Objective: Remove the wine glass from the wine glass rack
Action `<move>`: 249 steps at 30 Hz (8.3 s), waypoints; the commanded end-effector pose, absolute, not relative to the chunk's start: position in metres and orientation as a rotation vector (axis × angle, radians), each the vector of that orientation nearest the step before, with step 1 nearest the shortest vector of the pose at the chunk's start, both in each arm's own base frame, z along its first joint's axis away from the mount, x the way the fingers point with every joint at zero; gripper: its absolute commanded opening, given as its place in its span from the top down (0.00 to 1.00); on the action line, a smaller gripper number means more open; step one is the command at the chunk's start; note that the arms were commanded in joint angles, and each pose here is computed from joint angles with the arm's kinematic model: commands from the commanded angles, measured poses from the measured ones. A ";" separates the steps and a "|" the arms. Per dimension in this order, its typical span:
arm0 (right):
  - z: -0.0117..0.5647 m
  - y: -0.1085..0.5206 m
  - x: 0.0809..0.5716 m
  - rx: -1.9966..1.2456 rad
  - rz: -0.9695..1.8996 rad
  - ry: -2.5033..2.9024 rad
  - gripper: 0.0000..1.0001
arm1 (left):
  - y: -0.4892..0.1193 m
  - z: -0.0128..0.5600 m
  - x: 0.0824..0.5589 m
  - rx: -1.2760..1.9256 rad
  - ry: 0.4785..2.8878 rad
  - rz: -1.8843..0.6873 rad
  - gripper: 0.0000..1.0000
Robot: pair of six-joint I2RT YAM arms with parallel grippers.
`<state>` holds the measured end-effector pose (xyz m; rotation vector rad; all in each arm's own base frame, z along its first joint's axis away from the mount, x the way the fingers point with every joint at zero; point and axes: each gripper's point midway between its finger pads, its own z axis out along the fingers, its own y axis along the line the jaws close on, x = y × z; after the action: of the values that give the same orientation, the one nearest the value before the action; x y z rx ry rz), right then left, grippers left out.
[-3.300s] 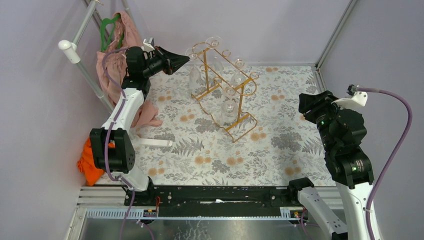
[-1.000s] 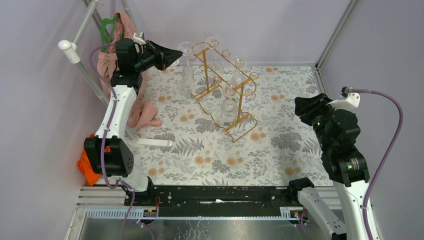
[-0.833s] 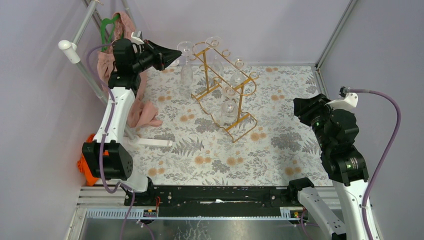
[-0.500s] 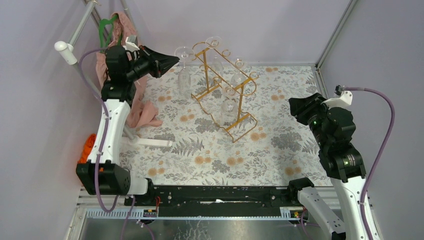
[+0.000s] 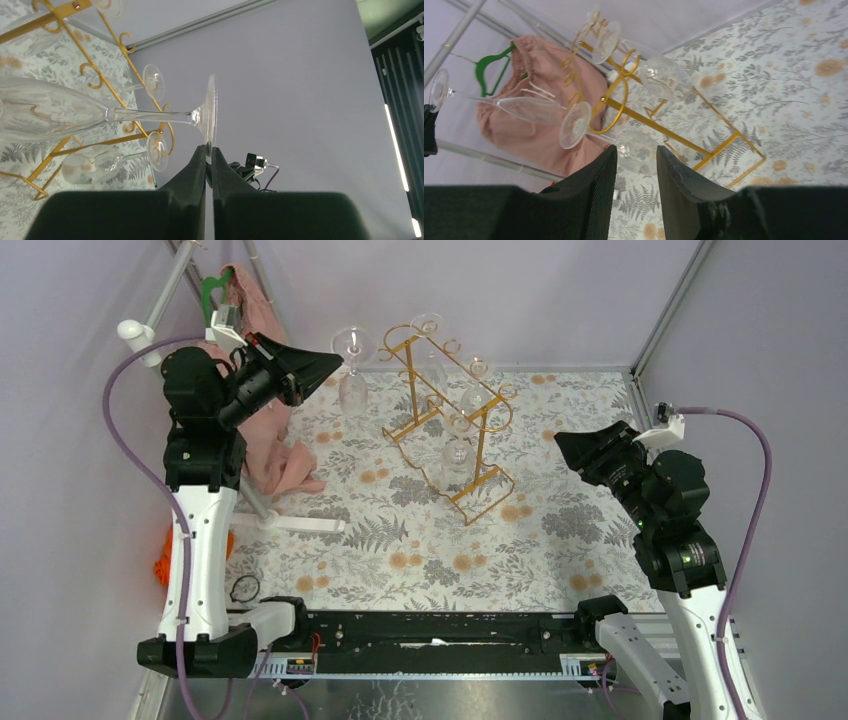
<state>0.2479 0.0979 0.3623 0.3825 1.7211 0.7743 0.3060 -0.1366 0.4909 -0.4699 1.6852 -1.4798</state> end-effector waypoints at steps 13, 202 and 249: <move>0.430 0.168 0.227 0.116 1.356 1.493 0.50 | -0.154 0.581 0.238 -0.245 1.518 -1.555 1.00; 0.489 0.030 0.246 0.318 0.301 1.577 1.00 | -0.218 0.441 0.291 -0.212 1.721 -0.739 0.42; 0.358 0.036 0.378 0.115 -0.068 2.117 1.00 | -0.193 0.418 0.307 -0.230 1.749 -0.491 0.27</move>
<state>0.3749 0.0410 0.3305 0.1495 2.1670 -0.0393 0.3061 -0.1973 0.4144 -0.2270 1.7687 -0.5249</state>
